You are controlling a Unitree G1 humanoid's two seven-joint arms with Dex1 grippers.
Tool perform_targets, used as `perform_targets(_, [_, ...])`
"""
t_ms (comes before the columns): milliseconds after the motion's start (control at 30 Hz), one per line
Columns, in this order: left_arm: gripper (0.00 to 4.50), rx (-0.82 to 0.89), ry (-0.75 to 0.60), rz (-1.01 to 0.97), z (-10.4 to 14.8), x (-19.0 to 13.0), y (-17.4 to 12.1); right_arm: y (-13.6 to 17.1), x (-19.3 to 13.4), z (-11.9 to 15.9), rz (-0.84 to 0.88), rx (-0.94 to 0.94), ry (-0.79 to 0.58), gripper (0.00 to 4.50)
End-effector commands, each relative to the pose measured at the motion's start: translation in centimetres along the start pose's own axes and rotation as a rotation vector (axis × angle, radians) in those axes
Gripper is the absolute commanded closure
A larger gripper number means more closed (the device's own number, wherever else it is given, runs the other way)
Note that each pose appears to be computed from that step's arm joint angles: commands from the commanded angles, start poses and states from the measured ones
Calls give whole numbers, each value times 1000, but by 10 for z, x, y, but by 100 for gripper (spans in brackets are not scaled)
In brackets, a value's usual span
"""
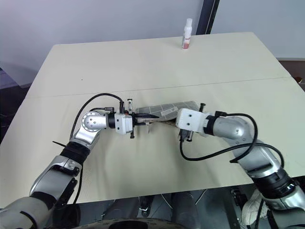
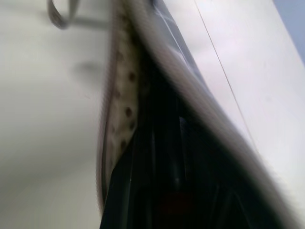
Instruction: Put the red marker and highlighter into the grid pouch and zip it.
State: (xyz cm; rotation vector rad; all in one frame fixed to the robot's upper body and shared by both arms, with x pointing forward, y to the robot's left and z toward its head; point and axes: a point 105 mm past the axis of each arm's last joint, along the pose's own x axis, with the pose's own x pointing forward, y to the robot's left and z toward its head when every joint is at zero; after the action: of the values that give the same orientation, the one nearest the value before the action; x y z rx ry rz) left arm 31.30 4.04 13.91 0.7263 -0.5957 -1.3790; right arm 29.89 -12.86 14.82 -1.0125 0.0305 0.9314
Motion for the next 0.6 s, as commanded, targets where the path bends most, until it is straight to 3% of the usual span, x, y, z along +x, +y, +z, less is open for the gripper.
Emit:
perform_targets(33, [450,22,-52,27,12,2,10,-7,-6,6,-21,46,-45,306])
perform_targets(133, [450,7,-27,39,7,0,11,-14,-14,-3,-78,25,-5,180])
perform_targets(233, [450,-9,-13,47,4,-1,9,-22,-27,5,-120,152,-66,36])
perform_targets(367, [450,-40,37,66,-8,-4,3,-25,-60,42,-137,461,-308,36])
perform_targets(500, [450,-19,64,84,-12,0,4,-24,-70,51,-158,583,-359,36])
perform_targets(600, [450,16,89,117,-14,6,10,-2,-69,52,-78,685,-351,36])
